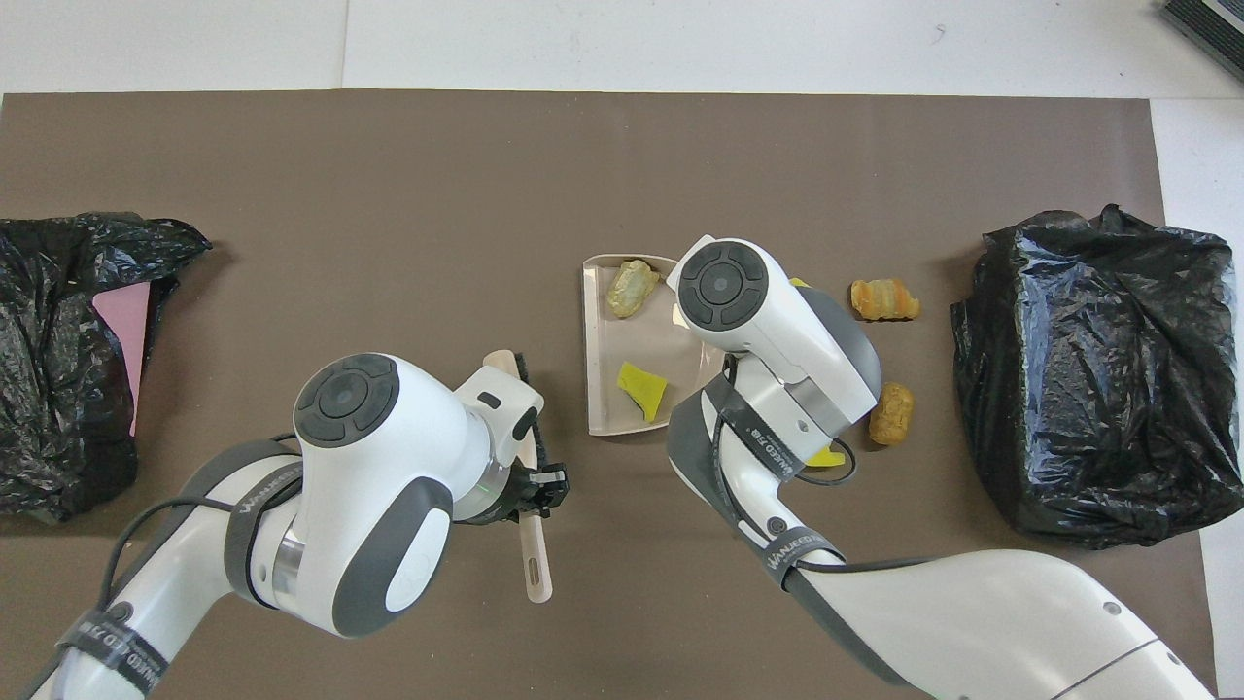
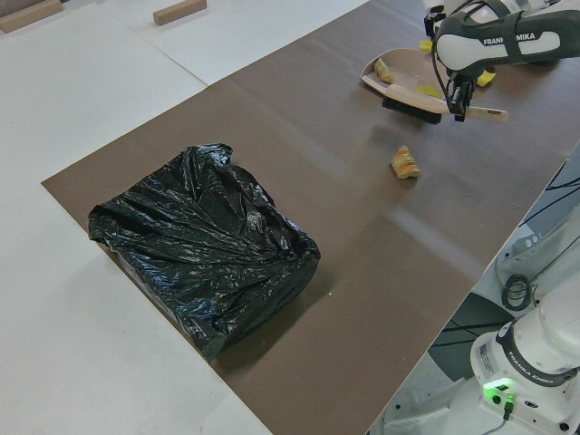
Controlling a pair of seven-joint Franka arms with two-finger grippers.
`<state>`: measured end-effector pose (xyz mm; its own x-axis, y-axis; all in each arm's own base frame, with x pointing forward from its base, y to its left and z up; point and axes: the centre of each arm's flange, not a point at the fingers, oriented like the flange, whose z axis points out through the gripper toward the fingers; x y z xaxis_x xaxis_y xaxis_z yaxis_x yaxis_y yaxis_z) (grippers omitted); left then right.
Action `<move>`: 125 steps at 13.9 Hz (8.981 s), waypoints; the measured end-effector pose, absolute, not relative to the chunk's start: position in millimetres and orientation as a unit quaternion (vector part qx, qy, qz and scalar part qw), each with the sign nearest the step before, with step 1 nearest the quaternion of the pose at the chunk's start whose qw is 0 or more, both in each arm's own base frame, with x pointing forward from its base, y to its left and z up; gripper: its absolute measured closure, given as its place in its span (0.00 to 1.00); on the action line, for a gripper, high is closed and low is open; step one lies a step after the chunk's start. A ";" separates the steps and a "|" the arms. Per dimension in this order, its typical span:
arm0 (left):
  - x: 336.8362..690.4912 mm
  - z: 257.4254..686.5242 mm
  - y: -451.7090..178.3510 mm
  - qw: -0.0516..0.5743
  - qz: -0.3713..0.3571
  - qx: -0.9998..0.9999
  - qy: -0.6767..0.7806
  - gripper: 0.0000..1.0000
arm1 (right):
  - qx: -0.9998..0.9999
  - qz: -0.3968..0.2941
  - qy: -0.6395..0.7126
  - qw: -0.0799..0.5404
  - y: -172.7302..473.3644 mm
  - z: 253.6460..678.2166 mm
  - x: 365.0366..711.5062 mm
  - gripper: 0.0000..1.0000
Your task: Sweep and dump trash in bin
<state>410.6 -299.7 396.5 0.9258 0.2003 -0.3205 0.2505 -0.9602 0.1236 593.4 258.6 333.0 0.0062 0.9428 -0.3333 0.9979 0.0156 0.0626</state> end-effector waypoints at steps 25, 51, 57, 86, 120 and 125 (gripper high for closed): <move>376.7 305.2 -354.5 0.084 -0.064 0.994 0.021 0.74 | 0.656 -0.172 0.713 0.177 312.7 346.1 541.8 0.68; 315.4 342.9 -368.4 0.051 -0.195 0.979 0.034 0.74 | 0.738 -0.137 0.640 0.163 103.7 473.3 597.0 0.68; 302.8 313.7 -384.7 0.050 -0.182 0.982 0.028 0.47 | 0.745 -0.116 0.641 0.144 -48.1 547.7 580.0 0.68; 560.0 510.2 -51.8 0.049 0.001 0.998 -0.026 0.00 | 0.532 -0.254 0.704 0.395 -187.5 500.1 486.1 0.68; 534.4 644.1 -0.9 0.022 -0.024 0.999 -0.019 0.00 | 0.723 -0.191 0.564 0.351 83.2 577.7 598.3 0.68; 529.0 645.7 2.0 0.009 -0.035 0.998 -0.048 0.00 | 0.844 -0.116 0.443 0.280 178.4 537.1 610.1 0.68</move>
<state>529.0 2.0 645.7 0.9930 -0.0966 -0.0687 -0.0953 -0.9952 0.0213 610.1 178.4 537.1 0.5802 0.6825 -0.4444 0.8128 -0.4506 0.3692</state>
